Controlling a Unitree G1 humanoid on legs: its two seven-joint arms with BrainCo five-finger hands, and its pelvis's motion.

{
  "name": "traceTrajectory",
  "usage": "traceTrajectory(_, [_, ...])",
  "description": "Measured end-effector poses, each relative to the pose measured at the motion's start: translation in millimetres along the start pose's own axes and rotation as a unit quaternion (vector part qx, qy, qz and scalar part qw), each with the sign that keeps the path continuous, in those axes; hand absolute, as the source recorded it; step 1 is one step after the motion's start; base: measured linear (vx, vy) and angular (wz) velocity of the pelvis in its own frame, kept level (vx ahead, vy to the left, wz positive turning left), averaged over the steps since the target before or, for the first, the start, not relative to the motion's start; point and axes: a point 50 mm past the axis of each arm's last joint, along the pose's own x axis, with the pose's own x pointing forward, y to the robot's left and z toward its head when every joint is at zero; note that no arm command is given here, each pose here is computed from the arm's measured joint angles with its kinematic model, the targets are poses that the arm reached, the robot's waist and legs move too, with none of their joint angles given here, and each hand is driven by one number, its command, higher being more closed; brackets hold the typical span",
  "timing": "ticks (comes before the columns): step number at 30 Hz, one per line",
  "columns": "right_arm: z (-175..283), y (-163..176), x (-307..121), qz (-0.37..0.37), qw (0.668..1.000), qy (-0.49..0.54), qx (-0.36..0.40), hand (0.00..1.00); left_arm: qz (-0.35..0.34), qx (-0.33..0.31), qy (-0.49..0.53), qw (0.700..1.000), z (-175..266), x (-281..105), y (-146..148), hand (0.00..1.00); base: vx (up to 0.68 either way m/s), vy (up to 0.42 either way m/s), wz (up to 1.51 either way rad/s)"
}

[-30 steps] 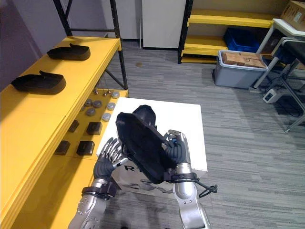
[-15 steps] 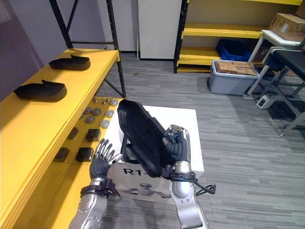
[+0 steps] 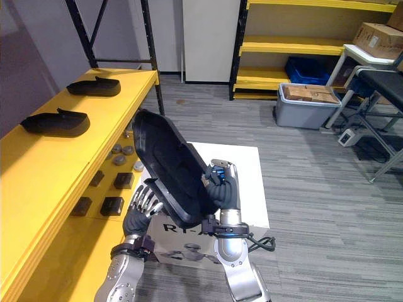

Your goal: Walk over and take plastic housings, then place them on the shelf

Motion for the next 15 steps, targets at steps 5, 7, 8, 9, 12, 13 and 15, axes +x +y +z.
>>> traceTrajectory(5, [-11.7,12.7,-5.6,0.038,0.999,0.025,0.000,1.00,-0.024,-0.034,-0.009,0.999,6.1,8.8,-12.3,0.00,0.00,0.000,0.00])
traceTrajectory(7, [-17.1,14.1,-7.0,0.043,0.998,0.035,-0.005,1.00,-0.023,-0.041,-0.012,0.999,7.6,9.2,-11.4,0.00,0.00,0.000,0.00])
traceTrajectory(8, [-22.4,15.4,-8.8,0.048,0.998,0.046,-0.009,1.00,-0.022,-0.044,-0.015,0.999,8.8,9.2,-10.9,1.00,0.00,0.000,0.00])
traceTrajectory(9, [-26.7,16.5,-10.4,0.053,0.997,0.055,-0.012,1.00,-0.022,-0.044,-0.017,0.999,9.8,9.3,-10.3,1.00,0.00,0.000,0.00])
traceTrajectory(12, [-40.8,17.3,-17.4,0.068,0.994,0.088,-0.018,1.00,-0.017,-0.041,-0.024,0.999,12.6,10.0,-7.4,1.00,0.00,0.000,0.00])
traceTrajectory(13, [-45.3,17.4,-20.4,0.073,0.992,0.099,-0.017,1.00,-0.013,-0.039,-0.027,0.999,14.1,10.5,-5.6,1.00,0.00,0.000,0.00])
traceTrajectory(15, [-48.1,17.0,-25.2,0.077,0.991,0.107,-0.017,1.00,-0.010,-0.035,-0.029,0.999,15.3,10.8,-3.6,1.00,0.00,0.000,0.00])
